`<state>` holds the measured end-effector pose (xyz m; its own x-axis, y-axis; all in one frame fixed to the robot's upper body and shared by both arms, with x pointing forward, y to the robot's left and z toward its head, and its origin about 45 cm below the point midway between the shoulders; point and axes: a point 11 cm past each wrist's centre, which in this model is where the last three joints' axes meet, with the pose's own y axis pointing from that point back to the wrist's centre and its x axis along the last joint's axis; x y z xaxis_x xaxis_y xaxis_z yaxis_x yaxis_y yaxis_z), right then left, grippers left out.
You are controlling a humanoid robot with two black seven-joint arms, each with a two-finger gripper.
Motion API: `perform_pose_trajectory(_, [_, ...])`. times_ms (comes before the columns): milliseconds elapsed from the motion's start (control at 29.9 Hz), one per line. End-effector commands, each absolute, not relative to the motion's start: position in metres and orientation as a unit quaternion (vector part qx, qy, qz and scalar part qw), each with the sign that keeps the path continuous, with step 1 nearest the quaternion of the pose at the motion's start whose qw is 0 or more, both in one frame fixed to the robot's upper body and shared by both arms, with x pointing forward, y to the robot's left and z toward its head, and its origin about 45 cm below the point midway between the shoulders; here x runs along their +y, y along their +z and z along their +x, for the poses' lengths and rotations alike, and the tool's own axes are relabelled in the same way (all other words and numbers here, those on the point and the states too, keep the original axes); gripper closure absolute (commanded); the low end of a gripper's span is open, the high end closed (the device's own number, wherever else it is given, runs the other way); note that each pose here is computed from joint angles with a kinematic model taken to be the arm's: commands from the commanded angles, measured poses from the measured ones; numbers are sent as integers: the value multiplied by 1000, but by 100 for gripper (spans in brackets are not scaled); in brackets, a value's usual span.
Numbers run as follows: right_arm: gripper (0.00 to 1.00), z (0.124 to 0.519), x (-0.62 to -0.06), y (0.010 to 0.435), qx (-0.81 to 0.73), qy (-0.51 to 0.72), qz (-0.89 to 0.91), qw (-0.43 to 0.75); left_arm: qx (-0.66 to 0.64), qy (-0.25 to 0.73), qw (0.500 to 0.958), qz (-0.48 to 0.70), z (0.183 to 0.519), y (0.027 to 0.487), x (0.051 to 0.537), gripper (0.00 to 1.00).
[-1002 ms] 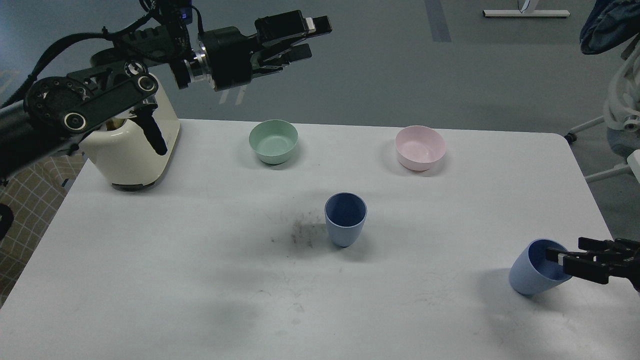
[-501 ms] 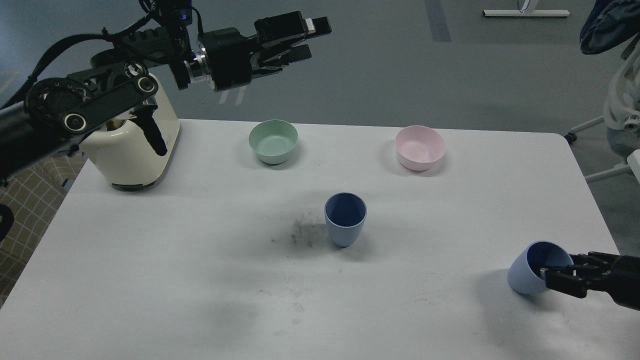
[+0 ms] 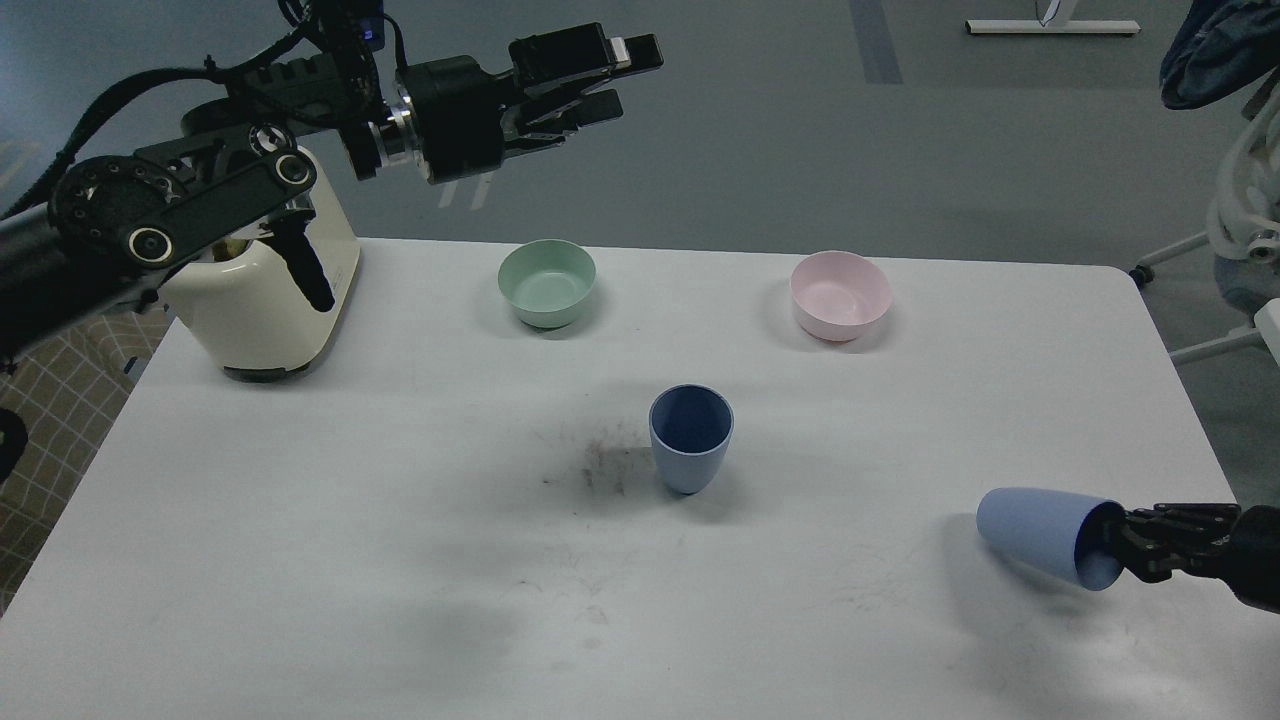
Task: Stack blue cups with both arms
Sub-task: 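Lift the blue cup with the right gripper toward the center cup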
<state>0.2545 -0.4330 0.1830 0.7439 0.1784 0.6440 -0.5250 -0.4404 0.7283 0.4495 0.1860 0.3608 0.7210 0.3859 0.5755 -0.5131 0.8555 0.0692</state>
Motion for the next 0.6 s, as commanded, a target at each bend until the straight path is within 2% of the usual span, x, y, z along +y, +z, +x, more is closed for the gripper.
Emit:
perform_pose_trajectory(0, [100, 262, -436, 205, -110, 362, 764, 522, -283, 244, 921, 112, 449, 361, 185, 4])
perform_pose_trajectory(367, [100, 317, -412, 289, -109, 424, 738, 514, -282, 240, 922, 110, 449, 360, 182, 4])
perform_pose_trajectory(568, [100, 347, -373, 319, -83, 440, 745, 495, -281, 238, 923, 109, 449, 359, 178, 4])
